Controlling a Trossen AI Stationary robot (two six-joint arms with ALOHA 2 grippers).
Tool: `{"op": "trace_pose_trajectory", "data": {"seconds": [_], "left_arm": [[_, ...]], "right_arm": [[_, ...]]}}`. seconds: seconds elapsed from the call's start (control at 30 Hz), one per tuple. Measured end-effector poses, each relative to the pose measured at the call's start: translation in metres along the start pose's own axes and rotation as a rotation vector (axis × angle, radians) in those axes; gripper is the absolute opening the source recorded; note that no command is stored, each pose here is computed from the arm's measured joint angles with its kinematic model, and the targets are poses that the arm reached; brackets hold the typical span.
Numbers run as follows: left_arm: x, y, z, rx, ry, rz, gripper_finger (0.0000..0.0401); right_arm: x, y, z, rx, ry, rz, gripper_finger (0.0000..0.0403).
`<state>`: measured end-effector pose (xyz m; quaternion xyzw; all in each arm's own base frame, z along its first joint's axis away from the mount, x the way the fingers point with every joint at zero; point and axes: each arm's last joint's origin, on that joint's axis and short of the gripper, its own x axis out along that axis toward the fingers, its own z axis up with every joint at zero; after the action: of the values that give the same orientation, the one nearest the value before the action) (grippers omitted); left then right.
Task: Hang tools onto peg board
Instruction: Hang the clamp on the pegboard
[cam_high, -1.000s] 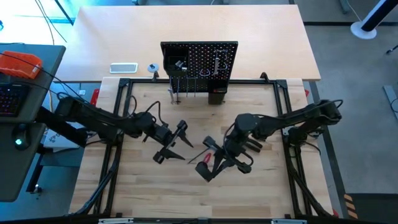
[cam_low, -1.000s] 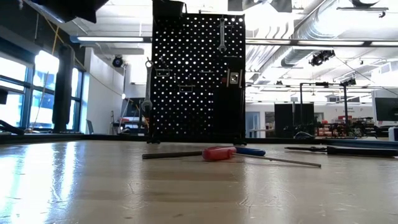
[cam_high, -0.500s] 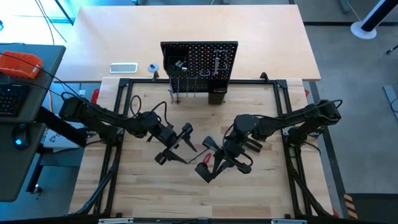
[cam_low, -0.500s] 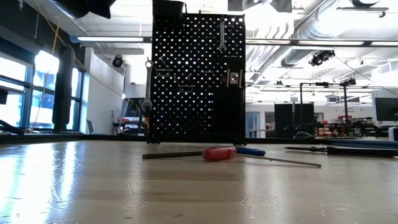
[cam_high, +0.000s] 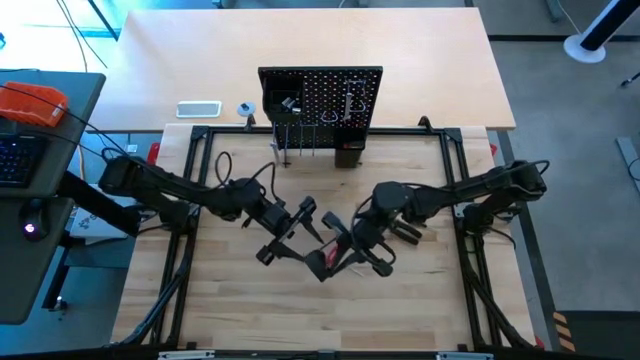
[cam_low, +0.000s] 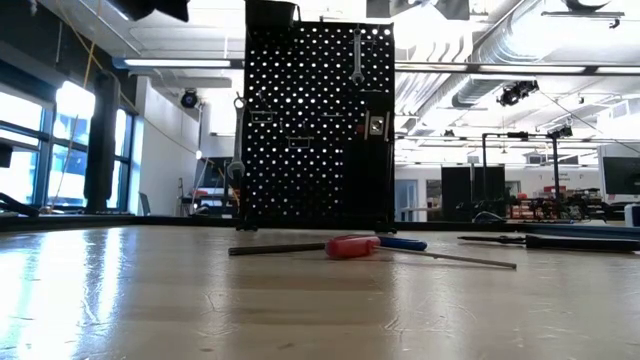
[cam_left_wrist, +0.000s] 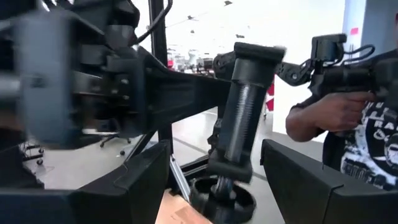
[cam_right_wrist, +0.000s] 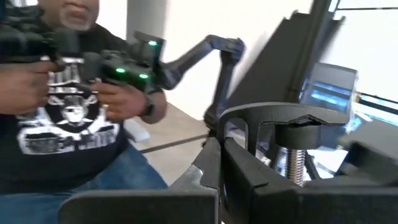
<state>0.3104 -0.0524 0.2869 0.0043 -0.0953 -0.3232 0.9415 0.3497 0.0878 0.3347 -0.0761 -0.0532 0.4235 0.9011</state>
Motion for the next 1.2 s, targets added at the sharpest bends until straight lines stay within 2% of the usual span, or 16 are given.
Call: {"op": "trace_pose_trajectory", "data": {"seconds": [0.23,0.37,0.6,0.9,1.2], "left_arm": [[0.008,0.005,-0.006,0.014,0.025,0.035,0.0240],[0.008,0.007,-0.005,0.038,0.023,0.079,0.0219],[0.007,0.009,-0.008,0.044,0.047,0.121,0.0130],[0.006,0.008,-0.003,0.058,0.014,0.071,0.0017],[0.005,0.008,-0.002,0.067,0.017,0.085,0.0014]], "right_arm": [[-0.001,-0.003,-0.004,0.020,0.039,-0.073,0.0000],[-0.001,-0.004,-0.004,0.019,0.051,-0.104,0.0000],[-0.002,-0.004,-0.008,0.047,0.090,-0.148,0.0000],[-0.007,-0.003,-0.007,0.081,0.149,-0.222,0.0002],[-0.014,0.000,0.001,0.084,0.176,-0.271,0.0001]]}}
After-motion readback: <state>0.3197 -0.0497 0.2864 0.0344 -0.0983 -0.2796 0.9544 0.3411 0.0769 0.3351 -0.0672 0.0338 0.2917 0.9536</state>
